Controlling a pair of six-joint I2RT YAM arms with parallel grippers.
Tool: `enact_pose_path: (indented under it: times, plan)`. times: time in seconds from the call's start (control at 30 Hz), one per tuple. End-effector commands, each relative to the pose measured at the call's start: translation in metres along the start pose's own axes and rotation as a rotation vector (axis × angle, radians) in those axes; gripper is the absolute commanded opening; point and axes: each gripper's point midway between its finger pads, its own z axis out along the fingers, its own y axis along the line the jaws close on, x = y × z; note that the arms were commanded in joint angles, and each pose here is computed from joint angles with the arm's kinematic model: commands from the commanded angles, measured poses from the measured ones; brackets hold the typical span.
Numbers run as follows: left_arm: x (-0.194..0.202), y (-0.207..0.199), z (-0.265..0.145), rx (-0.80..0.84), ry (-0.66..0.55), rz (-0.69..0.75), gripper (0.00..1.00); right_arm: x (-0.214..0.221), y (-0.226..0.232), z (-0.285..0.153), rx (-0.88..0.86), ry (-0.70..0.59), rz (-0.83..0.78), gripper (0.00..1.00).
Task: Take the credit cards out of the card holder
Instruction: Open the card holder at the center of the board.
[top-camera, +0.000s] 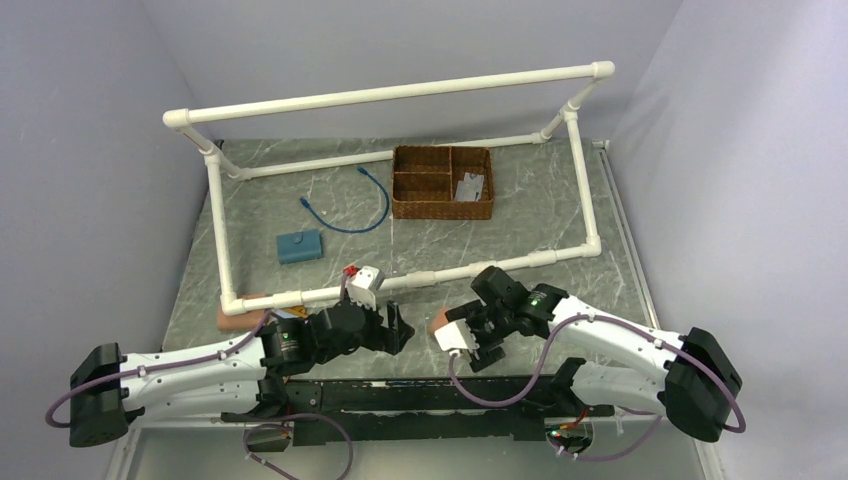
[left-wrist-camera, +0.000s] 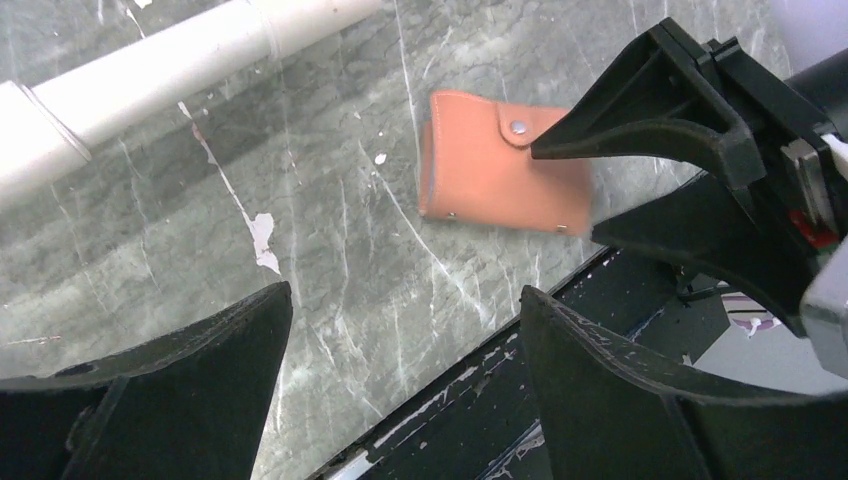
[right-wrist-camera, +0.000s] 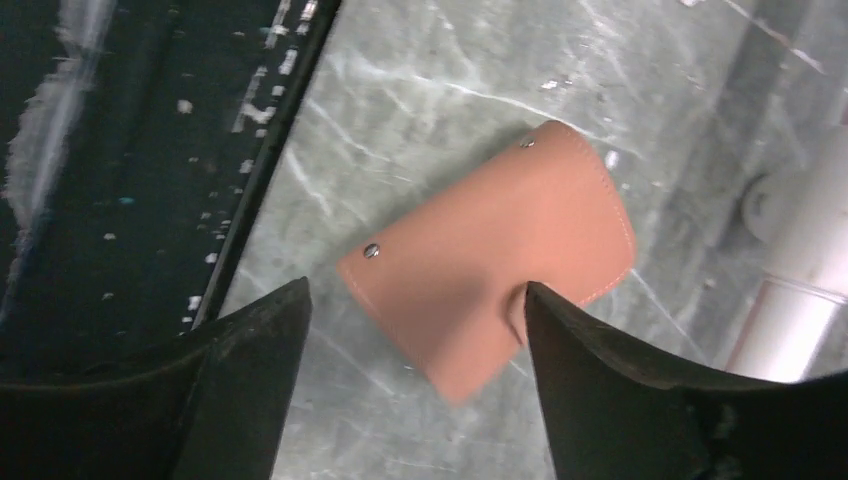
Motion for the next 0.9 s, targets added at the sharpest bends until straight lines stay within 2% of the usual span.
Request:
enact_pose_path:
  times: [0.0, 0.1, 0.23, 0.37, 0.43, 0.5, 0.67, 0.77, 0.87]
  plan:
    - [0.0, -0.009, 0.004, 0.042, -0.008, -0.074, 0.88, -0.02, 0.031, -0.004, -0.148, -0.106, 0.026, 0.86]
    - [0.006, -0.011, 0.007, 0.059, 0.004, -0.102, 0.87, -0.033, 0.027, -0.012, -0.155, -0.175, 0.079, 0.95]
    - [0.013, -0.019, 0.013, 0.097, 0.023, -0.185, 0.87, -0.043, 0.0, -0.033, -0.075, -0.279, 0.213, 0.99]
    - [0.026, -0.025, 0.022, 0.111, 0.055, -0.41, 0.84, -0.026, -0.034, -0.049, 0.087, -0.275, 0.387, 1.0]
    - [0.036, -0.025, 0.028, 0.089, 0.087, -0.543, 0.82, -0.018, -0.04, -0.051, 0.115, -0.259, 0.436, 1.0]
    - [0.041, -0.025, 0.034, 0.059, 0.112, -0.635, 0.8, -0.014, -0.04, -0.048, 0.109, -0.254, 0.472, 0.95]
    - [0.046, -0.025, 0.052, -0.026, 0.131, -0.717, 0.8, -0.003, -0.034, -0.027, 0.06, -0.199, 0.491, 0.67]
    - [0.047, -0.021, 0.063, -0.094, 0.125, -0.741, 0.8, 0.001, -0.03, -0.011, 0.056, -0.131, 0.435, 0.64]
    - [0.051, -0.016, 0.073, -0.152, 0.126, -0.777, 0.77, 0.005, -0.042, -0.003, 0.122, -0.079, 0.376, 0.64]
